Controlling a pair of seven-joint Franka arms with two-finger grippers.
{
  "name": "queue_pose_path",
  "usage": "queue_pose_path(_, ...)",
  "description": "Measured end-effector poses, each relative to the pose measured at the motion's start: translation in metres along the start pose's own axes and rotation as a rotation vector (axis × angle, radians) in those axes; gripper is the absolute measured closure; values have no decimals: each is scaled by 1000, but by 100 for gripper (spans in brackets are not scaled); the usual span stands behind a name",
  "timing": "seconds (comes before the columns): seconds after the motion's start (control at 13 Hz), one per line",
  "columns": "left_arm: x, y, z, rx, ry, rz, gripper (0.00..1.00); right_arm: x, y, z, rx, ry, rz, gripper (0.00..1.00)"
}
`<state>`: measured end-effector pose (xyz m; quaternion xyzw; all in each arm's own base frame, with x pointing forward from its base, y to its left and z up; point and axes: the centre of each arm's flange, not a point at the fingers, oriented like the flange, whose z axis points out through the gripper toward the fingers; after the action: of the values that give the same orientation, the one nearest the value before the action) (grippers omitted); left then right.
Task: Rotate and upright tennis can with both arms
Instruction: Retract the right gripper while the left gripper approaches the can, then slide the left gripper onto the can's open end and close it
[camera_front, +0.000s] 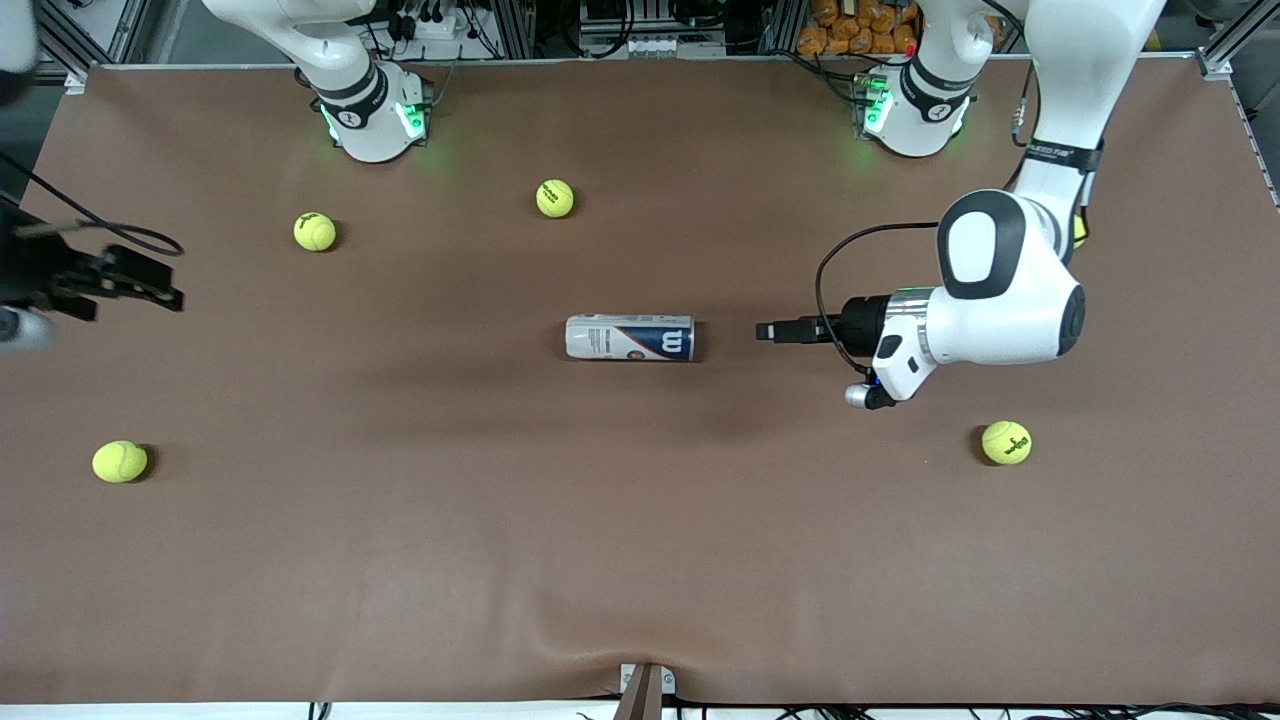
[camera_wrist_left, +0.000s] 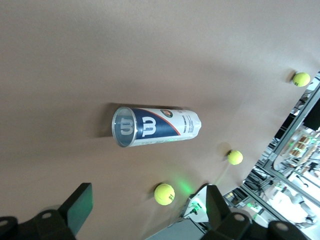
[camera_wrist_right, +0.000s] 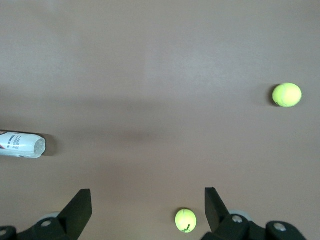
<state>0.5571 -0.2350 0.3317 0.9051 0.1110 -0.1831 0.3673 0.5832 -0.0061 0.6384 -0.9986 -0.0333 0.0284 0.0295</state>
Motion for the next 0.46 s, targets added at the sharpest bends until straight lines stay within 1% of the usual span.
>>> queue_pose_path(0.08, 0, -4, 3, -23, -2, -2, 0, -12, 4, -11, 3, -9, 8, 0)
queue_pose_path(0.23, -2, -14, 14, -113, -8, -8, 0, -36, 9, -29, 12, -42, 22, 0)
queue_pose_path(0.31, -3, -22, 21, -163, -9, -2, 0, -46, 10, -37, 15, -48, 41, 0)
queue_pose_path(0.46, -2, -38, 36, -235, -6, 22, 0, -57, 10, -49, 14, -38, 104, 0)
